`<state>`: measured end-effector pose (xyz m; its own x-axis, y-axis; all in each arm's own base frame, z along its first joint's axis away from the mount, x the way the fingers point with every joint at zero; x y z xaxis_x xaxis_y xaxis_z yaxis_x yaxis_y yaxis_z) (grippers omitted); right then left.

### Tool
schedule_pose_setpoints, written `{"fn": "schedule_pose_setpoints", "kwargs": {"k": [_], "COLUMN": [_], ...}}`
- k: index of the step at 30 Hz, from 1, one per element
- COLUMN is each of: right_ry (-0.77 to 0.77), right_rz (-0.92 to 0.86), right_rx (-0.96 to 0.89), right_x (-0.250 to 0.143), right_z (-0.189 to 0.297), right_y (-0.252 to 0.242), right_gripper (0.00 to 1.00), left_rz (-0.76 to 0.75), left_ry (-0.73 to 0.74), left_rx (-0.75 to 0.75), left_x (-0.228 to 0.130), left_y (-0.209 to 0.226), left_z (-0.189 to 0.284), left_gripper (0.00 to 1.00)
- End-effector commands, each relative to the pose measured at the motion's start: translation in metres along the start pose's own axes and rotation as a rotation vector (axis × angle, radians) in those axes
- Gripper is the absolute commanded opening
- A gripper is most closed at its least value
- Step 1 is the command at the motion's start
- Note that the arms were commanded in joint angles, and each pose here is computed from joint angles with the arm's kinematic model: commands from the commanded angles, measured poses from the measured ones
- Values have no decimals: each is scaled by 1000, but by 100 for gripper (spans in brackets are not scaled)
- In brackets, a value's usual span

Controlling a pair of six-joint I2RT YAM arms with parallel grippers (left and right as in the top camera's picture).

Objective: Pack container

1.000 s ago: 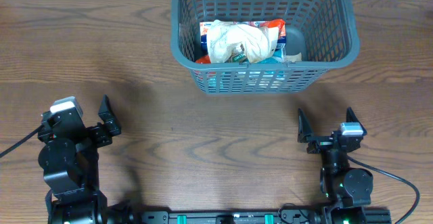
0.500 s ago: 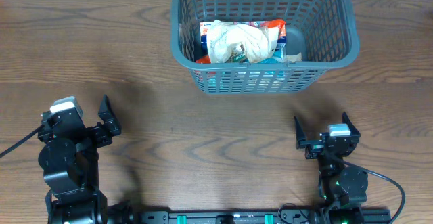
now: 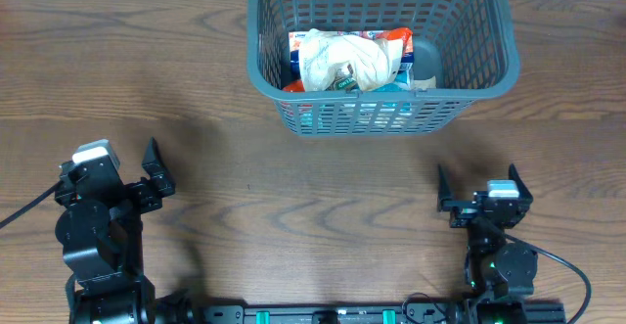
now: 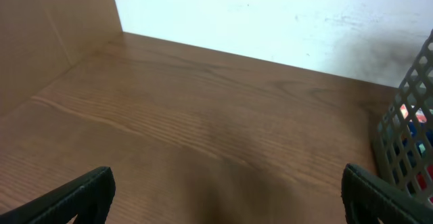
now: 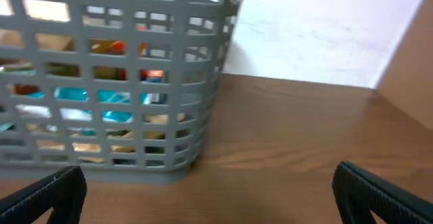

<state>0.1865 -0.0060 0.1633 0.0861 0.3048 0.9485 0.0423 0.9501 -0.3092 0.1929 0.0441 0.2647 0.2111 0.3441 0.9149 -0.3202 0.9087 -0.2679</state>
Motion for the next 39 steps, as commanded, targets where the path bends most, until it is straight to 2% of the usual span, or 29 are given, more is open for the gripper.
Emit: {"fn": "schedule_pose_setpoints", "kwargs": {"k": [1,8,39], "right_ry": [7,10,8], "right_rz": [-45,-106,-105], "right_rx": [-45,-71,-62], "right_x": [-2,-2,-2], "right_z": [0,1,0], "right_y": [-5,-8,-7], "right_gripper": [99,99,99], "left_rz": [16,16,16], "left_ry": [-2,-2,-2], "left_rx": [-15,-15,-15], "left_x": [0,0,0], "left_y": [-1,-1,-1], "left_z": [1,1,1], "left_gripper": [99,99,99]}}
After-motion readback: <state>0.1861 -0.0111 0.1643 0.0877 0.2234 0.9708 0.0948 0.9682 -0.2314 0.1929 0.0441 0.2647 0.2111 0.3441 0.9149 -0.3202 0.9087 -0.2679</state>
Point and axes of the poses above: each gripper's point midway between its finger pads, its own z axis back along the fingers, its own y axis along the line the jaws close on, x = y × z, the point moved 6 cm from there along z, back along the fingers, and after that the axes turned 13 degrees about z, right-handed, at the moved point
